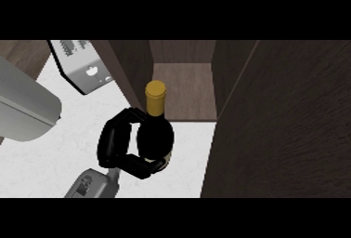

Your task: Pick up the wine, place it into the cabinet and close the cabinet

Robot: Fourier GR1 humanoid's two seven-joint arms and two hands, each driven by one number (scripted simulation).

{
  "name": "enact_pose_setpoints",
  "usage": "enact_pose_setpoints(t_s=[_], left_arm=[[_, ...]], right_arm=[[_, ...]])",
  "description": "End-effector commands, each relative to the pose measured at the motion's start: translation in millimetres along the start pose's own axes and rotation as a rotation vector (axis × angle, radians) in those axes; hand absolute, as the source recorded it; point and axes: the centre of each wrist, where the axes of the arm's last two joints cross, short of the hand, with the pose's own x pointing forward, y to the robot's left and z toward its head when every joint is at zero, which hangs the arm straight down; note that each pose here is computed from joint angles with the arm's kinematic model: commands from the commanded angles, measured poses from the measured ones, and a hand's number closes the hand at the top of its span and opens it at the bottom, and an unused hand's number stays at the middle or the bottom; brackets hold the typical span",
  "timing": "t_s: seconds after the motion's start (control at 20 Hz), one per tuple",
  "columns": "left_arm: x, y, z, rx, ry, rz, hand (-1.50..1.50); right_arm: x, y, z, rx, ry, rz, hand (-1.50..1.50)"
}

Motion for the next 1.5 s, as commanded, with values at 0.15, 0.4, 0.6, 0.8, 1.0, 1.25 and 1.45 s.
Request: enact_pose_setpoints(t_s=[0.15,0.4,0.6,0.8,1.0,1.25,1.45], left_arm=[[55.1,-54.3,-49.7,0.012,-0.002,0.054,1.50],[78.1,-89.2,-68.1,0.047,0.023,0.011,1.50],[94.9,-82.3,-96.2,0.057,0.069,0.036,1.50],[81.8,-74.5,-122.9,0.096,0.049,-0.017,1.50],[68.2,-85.0,-122.1,0.123,0.052,-0.032,1.50],[42.6,-89.3,-120.5,0.073,0.003,-0.184,1.50],[51.4,-71.5,-136.1,0.092,0.000,-0.197,1.50]], right_arm=[[8.5,-16.5,8.3,0.055,0.008,-0.045,-1.50],[3.7,-3.2,19.9,0.053,0.016,-0.027,-1.50],[6.3,-9.9,28.7,0.050,0.007,-0.015,-1.50],[0.7,-3.7,22.6,0.061,0.025,-0.036,-1.50],[4.8,-8.6,27.1,0.062,0.018,-0.027,-1.50],[-4.4,-18.4,21.4,0.065,0.016,-0.022,-1.50],[4.7,-13.5,28.7,0.042,0.007,-0.026,-1.50]])
